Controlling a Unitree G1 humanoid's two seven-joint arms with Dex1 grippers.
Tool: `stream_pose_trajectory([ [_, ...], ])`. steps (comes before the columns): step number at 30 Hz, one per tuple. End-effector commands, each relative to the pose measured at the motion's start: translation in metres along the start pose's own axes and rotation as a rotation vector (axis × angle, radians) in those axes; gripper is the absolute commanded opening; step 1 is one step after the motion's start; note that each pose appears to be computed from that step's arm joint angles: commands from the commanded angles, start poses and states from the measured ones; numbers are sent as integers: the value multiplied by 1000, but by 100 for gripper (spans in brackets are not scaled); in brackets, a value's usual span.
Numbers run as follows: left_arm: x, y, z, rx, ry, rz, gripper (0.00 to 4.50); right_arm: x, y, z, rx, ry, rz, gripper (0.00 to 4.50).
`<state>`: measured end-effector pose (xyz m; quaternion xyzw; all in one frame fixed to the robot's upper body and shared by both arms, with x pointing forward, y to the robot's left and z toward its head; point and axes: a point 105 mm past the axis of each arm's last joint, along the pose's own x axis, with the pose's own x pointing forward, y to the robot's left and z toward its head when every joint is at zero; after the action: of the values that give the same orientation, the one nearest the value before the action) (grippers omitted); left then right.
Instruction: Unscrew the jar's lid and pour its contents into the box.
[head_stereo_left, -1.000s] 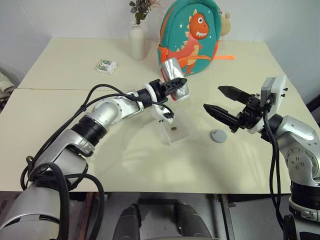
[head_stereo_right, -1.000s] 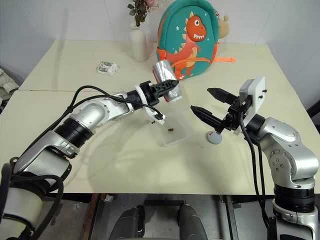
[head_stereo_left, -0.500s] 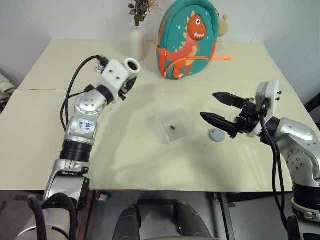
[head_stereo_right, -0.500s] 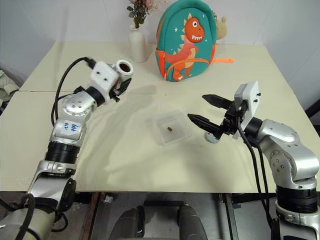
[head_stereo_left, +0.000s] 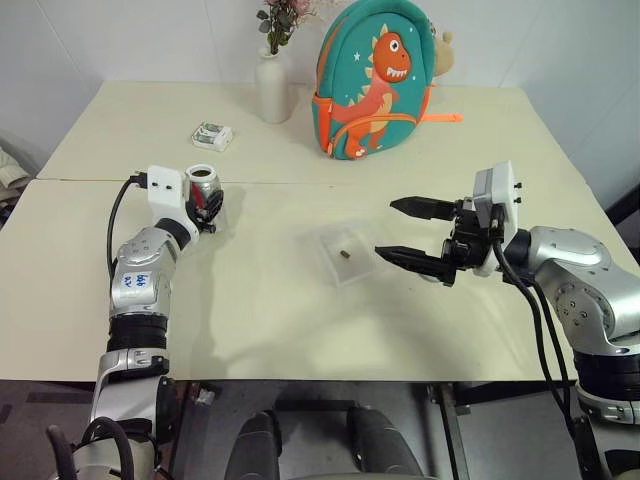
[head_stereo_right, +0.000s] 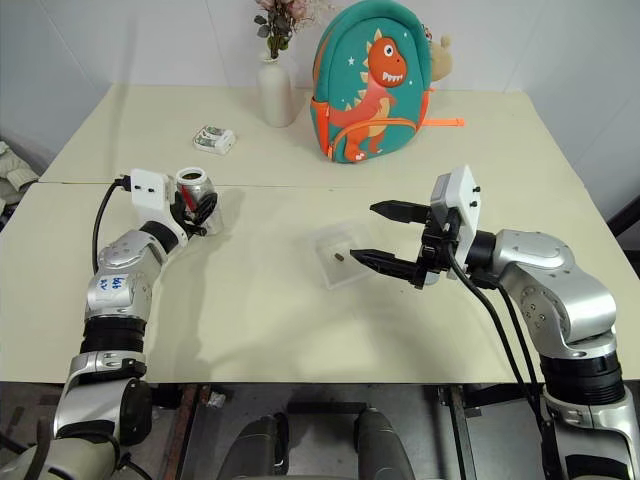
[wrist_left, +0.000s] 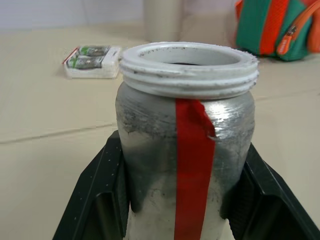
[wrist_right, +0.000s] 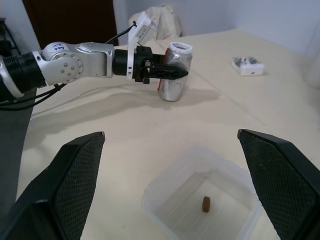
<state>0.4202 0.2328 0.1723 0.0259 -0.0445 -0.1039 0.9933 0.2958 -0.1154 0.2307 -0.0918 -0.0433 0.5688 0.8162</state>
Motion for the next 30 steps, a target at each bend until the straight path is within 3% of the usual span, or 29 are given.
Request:
stream_pose_trajectory([
  [1, -6, 2, 1, -42, -64, 11, 200, 0, 4, 11, -71, -10, 34, 448],
  [7, -15, 6, -15, -21, -36, 15, 200, 2, 1, 13, -79, -24, 30, 448],
  [15, -25, 15, -17, -18, -24, 30, 448, 6, 0, 13, -80, -37, 35, 450],
  [30, -89, 15, 7, 285, 41, -106, 448, -1, 1, 7, -70, -38, 14, 450],
])
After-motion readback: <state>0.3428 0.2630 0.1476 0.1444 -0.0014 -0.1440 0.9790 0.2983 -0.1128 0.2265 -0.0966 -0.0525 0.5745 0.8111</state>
